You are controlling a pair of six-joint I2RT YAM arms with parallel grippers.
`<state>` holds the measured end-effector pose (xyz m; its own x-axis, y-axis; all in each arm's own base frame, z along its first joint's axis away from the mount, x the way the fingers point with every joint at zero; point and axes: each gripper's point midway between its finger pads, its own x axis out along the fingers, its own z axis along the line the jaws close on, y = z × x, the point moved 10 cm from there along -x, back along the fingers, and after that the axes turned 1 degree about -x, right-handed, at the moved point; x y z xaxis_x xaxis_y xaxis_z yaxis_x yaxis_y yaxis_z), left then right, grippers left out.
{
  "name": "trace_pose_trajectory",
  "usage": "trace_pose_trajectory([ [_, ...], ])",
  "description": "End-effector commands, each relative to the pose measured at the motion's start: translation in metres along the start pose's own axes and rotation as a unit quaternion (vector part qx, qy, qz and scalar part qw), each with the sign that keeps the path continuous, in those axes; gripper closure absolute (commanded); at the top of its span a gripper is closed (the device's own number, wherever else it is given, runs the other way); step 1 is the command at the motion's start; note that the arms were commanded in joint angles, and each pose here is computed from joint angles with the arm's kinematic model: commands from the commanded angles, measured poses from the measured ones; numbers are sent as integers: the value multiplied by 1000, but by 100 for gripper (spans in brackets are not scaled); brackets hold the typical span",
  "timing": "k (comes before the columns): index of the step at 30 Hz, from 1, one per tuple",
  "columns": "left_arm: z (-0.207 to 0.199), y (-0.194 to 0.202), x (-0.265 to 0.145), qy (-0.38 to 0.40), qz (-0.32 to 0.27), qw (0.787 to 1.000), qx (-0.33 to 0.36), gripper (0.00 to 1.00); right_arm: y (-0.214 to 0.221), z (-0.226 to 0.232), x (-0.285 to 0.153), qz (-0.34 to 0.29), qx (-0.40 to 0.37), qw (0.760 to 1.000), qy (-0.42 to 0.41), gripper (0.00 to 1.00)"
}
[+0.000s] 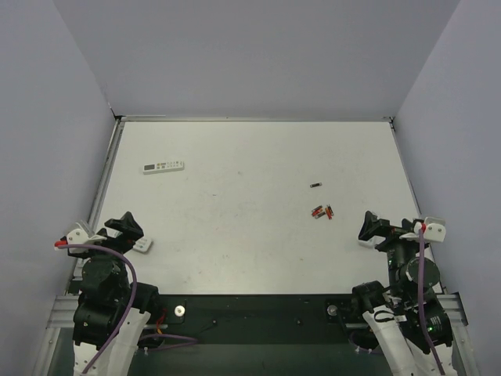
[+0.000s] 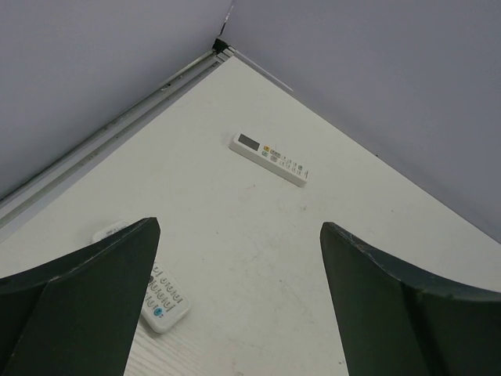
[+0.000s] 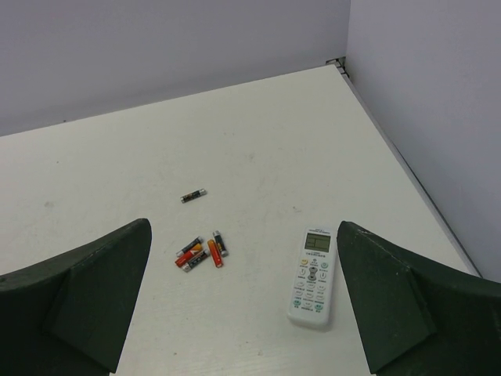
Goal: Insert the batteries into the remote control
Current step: Pick up the remote control from the center of the board.
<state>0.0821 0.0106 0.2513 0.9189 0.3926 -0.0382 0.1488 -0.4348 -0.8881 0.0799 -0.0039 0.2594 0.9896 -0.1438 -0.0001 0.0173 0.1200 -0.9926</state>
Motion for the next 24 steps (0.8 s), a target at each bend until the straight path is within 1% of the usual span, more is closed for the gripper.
trace_pose_trajectory([
  [1,1,-12,-12,33,-41,998,-36,5,-18,9,6,32,26,999,3,0],
  [2,1,-12,-13,35,-40,998,-37,5,-19,10,9,47,37,998,18,0],
  [4,1,-12,-14,39,-37,998,-39,5,-23,12,15,102,30,993,53,0],
  [5,1,-12,-14,41,-36,998,-39,5,-24,13,18,120,30,990,70,0],
  [6,0,-12,-14,43,-34,998,-39,5,-20,11,19,148,30,983,104,0],
  [7,0,-13,-15,45,-36,998,-41,5,-15,14,29,188,15,974,124,0],
  [8,0,-12,-15,46,-33,998,-39,5,-20,16,32,198,19,970,141,0],
  [10,0,-13,-16,50,-33,997,-41,5,-9,20,43,258,6,951,172,0],
  [12,0,-12,-17,54,-30,997,-41,5,-1,21,49,292,6,936,198,0],
  [13,0,-13,-18,55,-29,997,-40,5,8,23,57,316,18,923,218,0],
  [14,-1,-13,-18,58,-29,997,-41,5,12,23,60,328,24,917,227,0],
  [16,-1,-13,-18,61,-30,997,-42,5,28,16,72,359,52,891,273,0],
  [19,-2,-13,-18,68,-29,996,-40,5,52,-1,86,378,68,855,349,2],
  [21,-2,-13,-18,73,-28,996,-40,5,60,-1,95,387,96,842,363,2],
  [22,-3,-13,-18,77,-27,996,-40,5,67,1,103,402,93,835,365,2],
  [24,-4,-12,-18,81,-25,996,-40,5,75,-2,114,399,85,828,385,2],
])
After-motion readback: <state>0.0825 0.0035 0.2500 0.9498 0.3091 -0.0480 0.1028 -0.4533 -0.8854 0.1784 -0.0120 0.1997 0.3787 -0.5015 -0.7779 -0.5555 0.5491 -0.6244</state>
